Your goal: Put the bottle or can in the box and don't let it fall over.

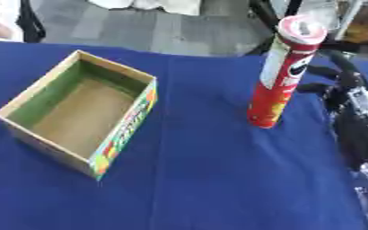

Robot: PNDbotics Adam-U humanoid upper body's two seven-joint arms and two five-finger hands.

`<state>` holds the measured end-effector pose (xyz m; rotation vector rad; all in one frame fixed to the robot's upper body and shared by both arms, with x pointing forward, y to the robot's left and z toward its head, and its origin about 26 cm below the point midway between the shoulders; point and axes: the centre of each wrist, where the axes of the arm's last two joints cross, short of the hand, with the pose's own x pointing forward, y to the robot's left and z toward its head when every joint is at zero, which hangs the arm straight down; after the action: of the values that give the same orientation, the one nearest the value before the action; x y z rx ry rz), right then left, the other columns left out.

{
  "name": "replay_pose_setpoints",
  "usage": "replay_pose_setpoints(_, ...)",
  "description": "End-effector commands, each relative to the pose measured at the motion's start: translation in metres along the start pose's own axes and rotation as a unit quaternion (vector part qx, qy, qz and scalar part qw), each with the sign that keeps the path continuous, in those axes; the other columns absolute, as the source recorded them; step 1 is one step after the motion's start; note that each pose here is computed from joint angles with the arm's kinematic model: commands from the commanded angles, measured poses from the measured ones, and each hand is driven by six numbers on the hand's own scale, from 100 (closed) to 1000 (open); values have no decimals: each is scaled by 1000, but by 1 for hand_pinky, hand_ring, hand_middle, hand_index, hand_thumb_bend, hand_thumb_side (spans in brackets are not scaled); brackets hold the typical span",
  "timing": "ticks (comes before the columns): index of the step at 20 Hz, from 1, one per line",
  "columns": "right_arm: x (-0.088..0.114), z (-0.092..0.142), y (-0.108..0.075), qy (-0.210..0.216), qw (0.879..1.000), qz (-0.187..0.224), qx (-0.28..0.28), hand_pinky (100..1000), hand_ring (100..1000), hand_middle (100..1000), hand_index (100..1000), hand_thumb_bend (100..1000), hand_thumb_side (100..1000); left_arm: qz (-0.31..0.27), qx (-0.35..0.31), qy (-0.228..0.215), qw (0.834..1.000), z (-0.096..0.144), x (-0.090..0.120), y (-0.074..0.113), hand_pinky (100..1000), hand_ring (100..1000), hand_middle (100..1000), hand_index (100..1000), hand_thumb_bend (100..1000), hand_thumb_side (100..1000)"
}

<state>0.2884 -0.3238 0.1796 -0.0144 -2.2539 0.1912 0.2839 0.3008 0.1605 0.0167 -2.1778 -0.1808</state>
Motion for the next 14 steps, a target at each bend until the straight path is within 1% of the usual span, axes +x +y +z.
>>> replay_pose_setpoints(1, 8, -3, -2, -13, 1000, 9, 7, 1000, 711, 803, 1000, 100, 790, -6, -1, -14, 1000, -2, 8, 3, 369, 746, 789, 822, 174, 844)
replay_pose_setpoints(14, 10, -3, -3, -18, 1000, 11, 2, 1000, 718, 806, 1000, 100, 785, -10, -3, -16, 1000, -1, 7, 3, 368, 745, 789, 820, 187, 838)
